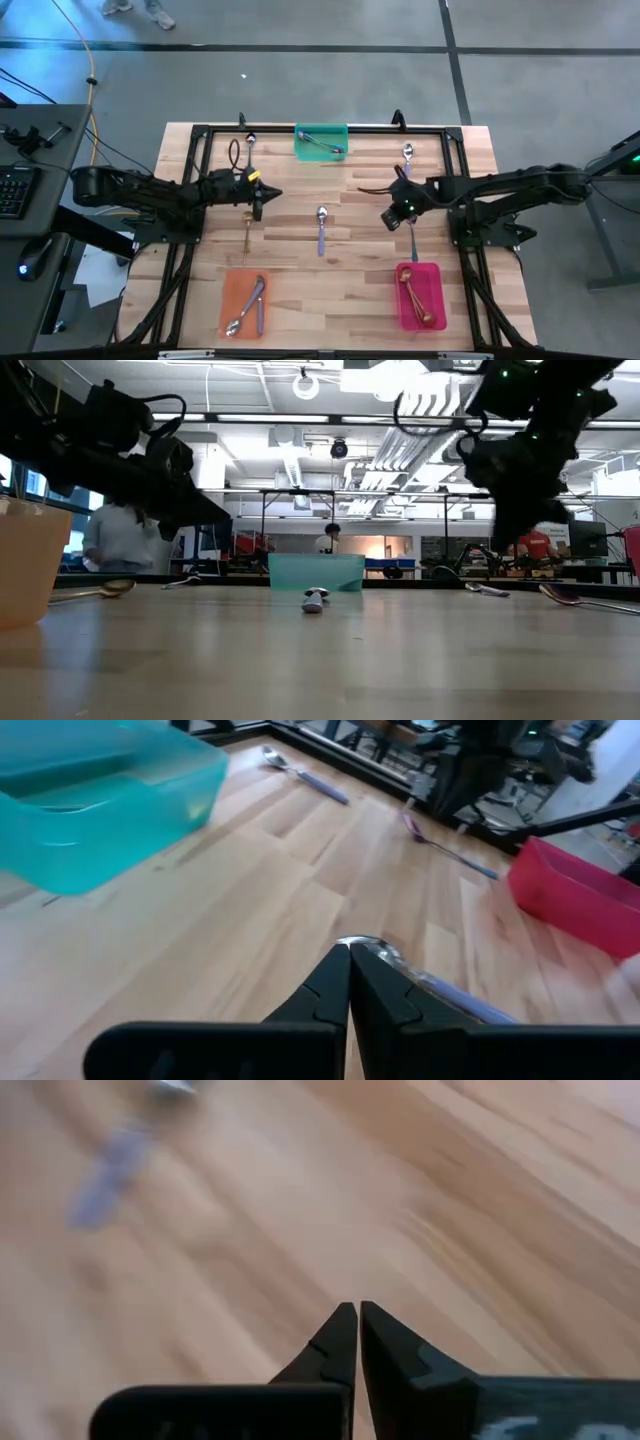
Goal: Sort silverware by color (type)
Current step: Put the blue spoon into the green bin
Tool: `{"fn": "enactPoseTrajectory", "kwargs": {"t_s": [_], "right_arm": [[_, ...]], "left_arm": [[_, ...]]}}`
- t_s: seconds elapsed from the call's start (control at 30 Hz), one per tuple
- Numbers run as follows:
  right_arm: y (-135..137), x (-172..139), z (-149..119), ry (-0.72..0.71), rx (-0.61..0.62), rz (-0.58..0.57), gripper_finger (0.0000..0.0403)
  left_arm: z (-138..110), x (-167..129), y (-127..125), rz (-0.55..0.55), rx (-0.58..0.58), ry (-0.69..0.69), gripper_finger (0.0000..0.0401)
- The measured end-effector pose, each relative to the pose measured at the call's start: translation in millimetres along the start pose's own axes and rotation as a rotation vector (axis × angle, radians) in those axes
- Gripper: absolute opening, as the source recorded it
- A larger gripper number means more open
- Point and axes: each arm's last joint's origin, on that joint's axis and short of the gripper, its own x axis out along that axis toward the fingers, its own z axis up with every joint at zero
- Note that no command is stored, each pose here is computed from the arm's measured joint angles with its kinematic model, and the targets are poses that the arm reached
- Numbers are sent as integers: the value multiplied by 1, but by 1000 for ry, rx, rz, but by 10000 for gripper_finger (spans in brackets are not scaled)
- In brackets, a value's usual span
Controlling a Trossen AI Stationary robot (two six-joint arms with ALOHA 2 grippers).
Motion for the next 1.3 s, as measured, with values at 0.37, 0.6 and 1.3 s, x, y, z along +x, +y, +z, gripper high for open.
{"fn": "enactPoseTrajectory", "kwargs": {"t_s": [0.37, 0.6, 1.3], "right_arm": [[-16, 1, -24, 150, 247, -195, 75], [-24, 7, -40, 208, 337, -253, 128], [-34, 21, -47, 178, 341, -227, 65]], "left_arm": [[1, -1, 6, 35, -33, 0, 0], [1, -1, 6, 35, -46, 1, 0], [-2, -1, 7, 45, -51, 28, 0]]}}
